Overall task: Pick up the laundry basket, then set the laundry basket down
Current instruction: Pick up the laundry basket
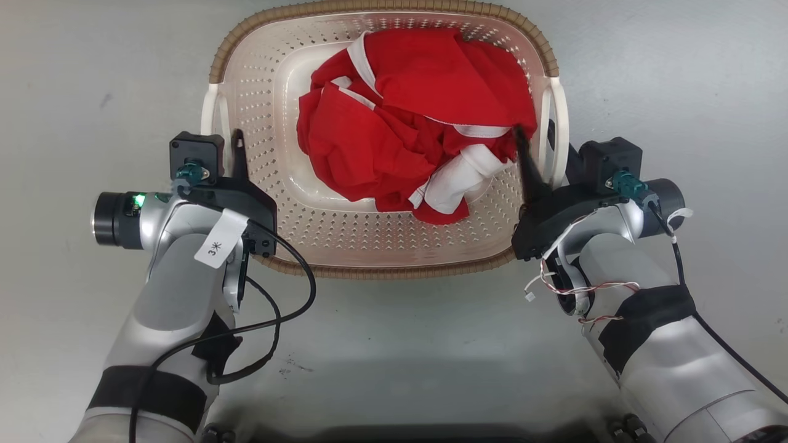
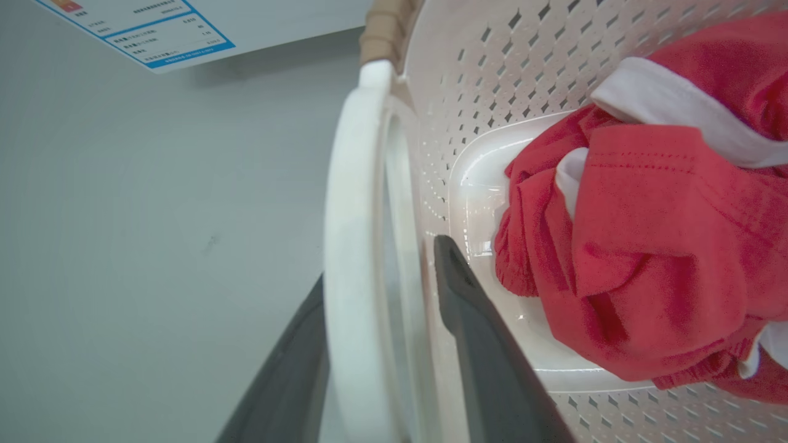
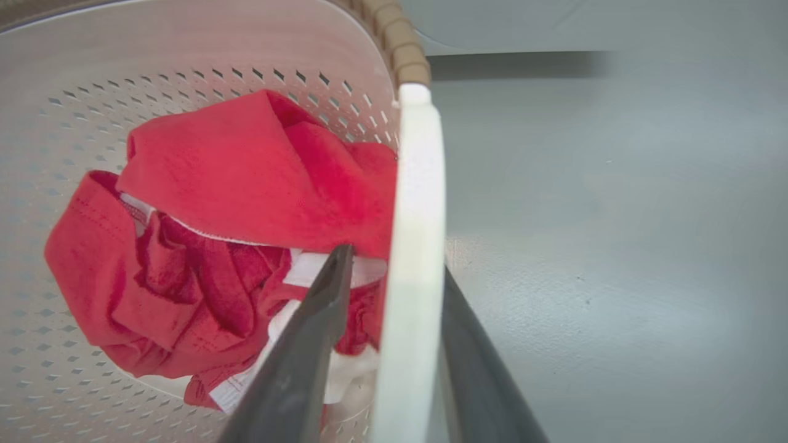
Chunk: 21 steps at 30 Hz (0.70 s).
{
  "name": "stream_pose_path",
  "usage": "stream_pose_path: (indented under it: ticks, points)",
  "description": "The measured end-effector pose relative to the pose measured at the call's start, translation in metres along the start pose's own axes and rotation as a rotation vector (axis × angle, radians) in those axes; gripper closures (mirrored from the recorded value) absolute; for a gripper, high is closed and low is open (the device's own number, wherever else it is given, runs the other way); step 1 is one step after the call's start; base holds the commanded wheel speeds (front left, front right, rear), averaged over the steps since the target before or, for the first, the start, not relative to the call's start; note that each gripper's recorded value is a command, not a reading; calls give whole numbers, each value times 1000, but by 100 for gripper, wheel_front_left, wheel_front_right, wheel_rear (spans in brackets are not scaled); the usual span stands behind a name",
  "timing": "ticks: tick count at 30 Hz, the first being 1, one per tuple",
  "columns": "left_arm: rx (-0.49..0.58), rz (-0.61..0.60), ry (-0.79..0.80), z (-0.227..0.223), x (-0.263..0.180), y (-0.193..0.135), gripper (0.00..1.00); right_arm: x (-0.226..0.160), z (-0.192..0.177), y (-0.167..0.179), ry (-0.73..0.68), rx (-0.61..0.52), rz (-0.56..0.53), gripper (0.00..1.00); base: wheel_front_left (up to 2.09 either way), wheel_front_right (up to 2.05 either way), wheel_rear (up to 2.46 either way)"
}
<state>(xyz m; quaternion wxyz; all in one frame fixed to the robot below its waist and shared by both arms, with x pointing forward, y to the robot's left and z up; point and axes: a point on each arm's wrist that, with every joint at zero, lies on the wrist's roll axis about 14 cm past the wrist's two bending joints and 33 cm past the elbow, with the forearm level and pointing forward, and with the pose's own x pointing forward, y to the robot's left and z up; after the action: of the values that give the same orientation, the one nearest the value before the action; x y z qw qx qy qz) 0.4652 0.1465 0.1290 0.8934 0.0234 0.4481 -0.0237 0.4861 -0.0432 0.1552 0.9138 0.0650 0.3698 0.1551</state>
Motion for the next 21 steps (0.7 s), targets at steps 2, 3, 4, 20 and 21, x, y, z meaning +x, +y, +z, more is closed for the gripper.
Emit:
stream_pose_path:
  ticks: [2,3,4,20,21]
  points:
    - [6,-14,5,-1,0,-2,100,0,-3,-4,11,-2,-17,71,0,0,0]
    - [7,-25,7,-1,-1,-3,100,-1,-4,-5,18,-4,-24,87,0,0,0]
    - [8,-28,9,-1,-2,-4,100,-2,-5,-6,22,1,-28,100,0,0,0]
    - [-62,-96,-3,8,-34,-30,100,-30,10,-12,42,2,-74,100,0,0,0]
    - [-61,-100,-6,9,-37,-32,100,-32,12,-12,43,1,-76,100,0,0,0]
